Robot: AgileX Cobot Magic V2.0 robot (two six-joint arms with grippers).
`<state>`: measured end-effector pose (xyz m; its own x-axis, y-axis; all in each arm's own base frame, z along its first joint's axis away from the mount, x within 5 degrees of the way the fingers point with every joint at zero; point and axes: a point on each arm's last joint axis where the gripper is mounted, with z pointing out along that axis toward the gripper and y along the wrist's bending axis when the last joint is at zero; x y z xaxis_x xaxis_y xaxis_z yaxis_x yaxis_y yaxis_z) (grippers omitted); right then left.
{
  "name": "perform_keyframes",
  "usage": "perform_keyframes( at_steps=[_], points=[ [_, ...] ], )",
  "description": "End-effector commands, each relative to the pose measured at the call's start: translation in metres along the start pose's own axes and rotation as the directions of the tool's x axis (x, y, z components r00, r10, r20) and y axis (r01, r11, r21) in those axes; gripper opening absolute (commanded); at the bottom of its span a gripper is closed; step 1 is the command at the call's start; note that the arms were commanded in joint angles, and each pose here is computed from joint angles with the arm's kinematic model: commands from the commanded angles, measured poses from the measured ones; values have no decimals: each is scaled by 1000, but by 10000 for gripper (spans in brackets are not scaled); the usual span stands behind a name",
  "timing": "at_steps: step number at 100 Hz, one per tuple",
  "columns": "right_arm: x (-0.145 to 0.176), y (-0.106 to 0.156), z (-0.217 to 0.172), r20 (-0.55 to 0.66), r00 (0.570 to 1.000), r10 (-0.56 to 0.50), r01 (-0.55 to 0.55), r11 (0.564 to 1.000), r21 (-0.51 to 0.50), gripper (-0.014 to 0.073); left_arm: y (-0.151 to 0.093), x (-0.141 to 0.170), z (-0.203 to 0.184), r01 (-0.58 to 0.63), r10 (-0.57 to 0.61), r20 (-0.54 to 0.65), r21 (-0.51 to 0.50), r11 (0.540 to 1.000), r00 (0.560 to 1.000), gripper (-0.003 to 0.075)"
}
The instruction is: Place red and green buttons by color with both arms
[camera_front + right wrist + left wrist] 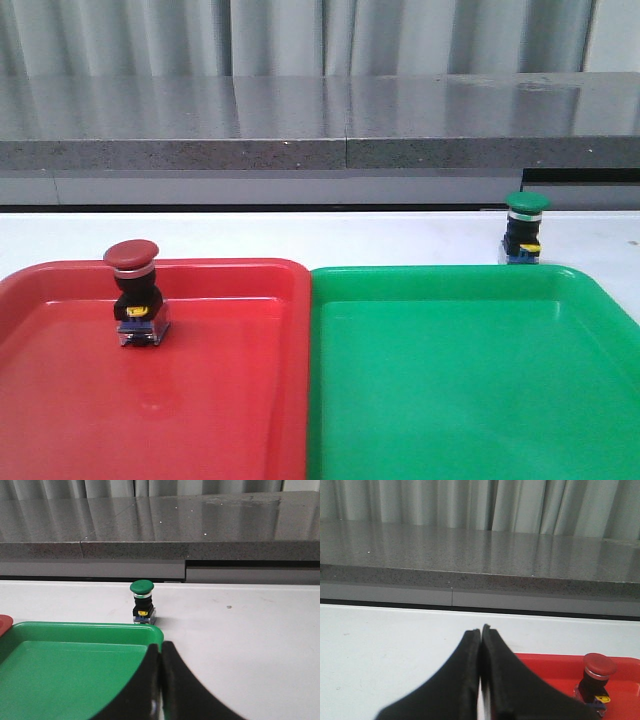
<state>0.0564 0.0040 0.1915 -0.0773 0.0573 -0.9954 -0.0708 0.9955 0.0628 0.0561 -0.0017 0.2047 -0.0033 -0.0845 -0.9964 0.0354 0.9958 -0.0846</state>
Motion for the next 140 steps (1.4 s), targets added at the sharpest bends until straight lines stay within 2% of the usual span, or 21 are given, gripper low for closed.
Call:
perform_keyframes(
  at_steps=[1, 63, 88, 99, 109, 140],
  points=[
    [-13, 1, -3, 115, 993, -13, 13, 1000, -3, -111, 0, 5, -1, 10, -11, 71, 12, 1000, 997, -19],
    [-13, 1, -3, 115, 993, -14, 14, 1000, -3, -111, 0, 5, -1, 10, -11, 71, 12, 1000, 997, -19],
    [-21, 2, -4, 191, 981, -7, 9, 1000, -11, -111, 0, 5, -1, 10, -11, 71, 12, 1000, 997, -19],
    [-33, 2, -7, 208, 975, 77, -73, 997, -29, -111, 0, 5, -1, 10, -11, 71, 12, 1000, 997, -19],
    [-52, 4, -8, 202, 974, 98, -93, 995, -34, -111, 0, 5, -1, 10, -11, 71, 12, 1000, 997, -19],
    [-124, 9, 8, -56, 994, 90, -90, 996, -5, -111, 0, 5, -1, 10, -11, 71, 12, 1000, 997, -19]
  ],
)
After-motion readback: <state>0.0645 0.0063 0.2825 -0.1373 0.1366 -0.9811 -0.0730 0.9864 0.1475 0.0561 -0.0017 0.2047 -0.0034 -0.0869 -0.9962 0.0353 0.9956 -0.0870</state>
